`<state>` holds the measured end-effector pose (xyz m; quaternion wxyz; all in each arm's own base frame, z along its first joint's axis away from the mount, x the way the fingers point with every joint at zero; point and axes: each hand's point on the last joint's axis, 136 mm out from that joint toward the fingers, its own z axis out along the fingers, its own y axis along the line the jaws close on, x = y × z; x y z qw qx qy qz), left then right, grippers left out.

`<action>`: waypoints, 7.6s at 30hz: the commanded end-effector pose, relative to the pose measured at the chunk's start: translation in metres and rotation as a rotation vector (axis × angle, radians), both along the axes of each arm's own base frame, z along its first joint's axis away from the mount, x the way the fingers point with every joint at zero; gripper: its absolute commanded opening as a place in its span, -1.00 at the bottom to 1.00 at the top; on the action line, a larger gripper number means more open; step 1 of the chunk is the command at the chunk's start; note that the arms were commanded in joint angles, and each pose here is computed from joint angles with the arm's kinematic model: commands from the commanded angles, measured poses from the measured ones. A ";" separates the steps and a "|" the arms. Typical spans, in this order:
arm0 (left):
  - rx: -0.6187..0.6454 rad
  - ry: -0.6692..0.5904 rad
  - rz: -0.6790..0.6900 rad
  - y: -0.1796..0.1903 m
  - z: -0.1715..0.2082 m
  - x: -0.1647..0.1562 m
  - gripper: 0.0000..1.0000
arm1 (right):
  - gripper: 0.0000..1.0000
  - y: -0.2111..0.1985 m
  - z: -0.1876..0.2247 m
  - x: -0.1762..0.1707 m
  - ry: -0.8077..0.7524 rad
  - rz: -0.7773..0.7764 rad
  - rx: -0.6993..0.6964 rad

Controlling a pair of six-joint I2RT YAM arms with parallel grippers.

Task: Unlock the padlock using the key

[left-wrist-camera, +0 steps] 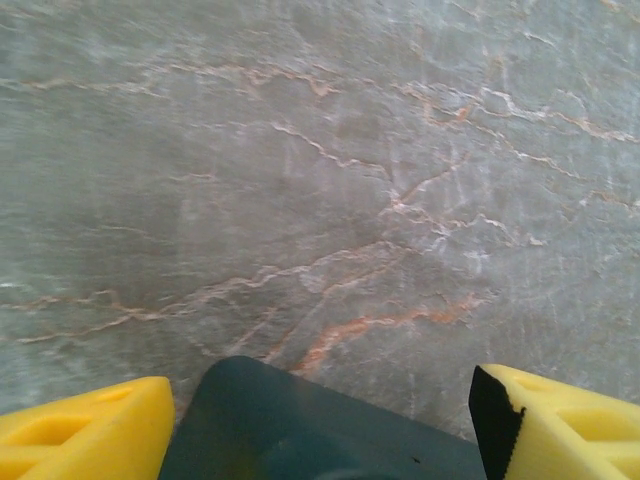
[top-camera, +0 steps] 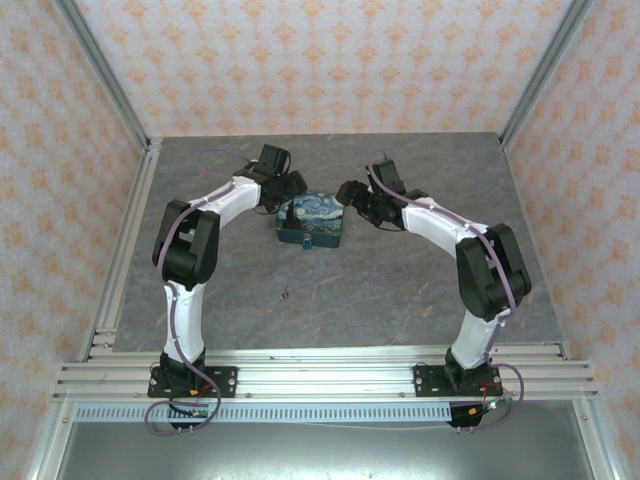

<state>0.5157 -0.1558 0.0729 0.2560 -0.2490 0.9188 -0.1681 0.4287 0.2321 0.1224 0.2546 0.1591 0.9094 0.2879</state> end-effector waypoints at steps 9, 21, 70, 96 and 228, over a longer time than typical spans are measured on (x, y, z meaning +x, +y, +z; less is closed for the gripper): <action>0.043 -0.047 -0.083 0.041 0.047 -0.039 0.65 | 0.47 0.013 -0.023 -0.020 0.085 0.042 0.035; -0.127 -0.025 -0.214 0.004 0.006 -0.059 0.39 | 0.16 0.031 -0.042 0.006 0.112 0.062 0.022; 0.270 0.224 -0.155 -0.021 -0.020 -0.274 -0.49 | 0.42 0.027 -0.037 -0.122 0.112 0.156 -0.219; 0.329 0.286 -0.163 -0.025 -0.045 -0.279 -0.52 | 0.42 0.017 -0.047 -0.131 0.122 0.151 -0.239; -0.075 -0.450 -0.760 -0.086 0.126 -0.280 -1.00 | -0.36 0.110 0.069 -0.199 0.168 0.577 0.314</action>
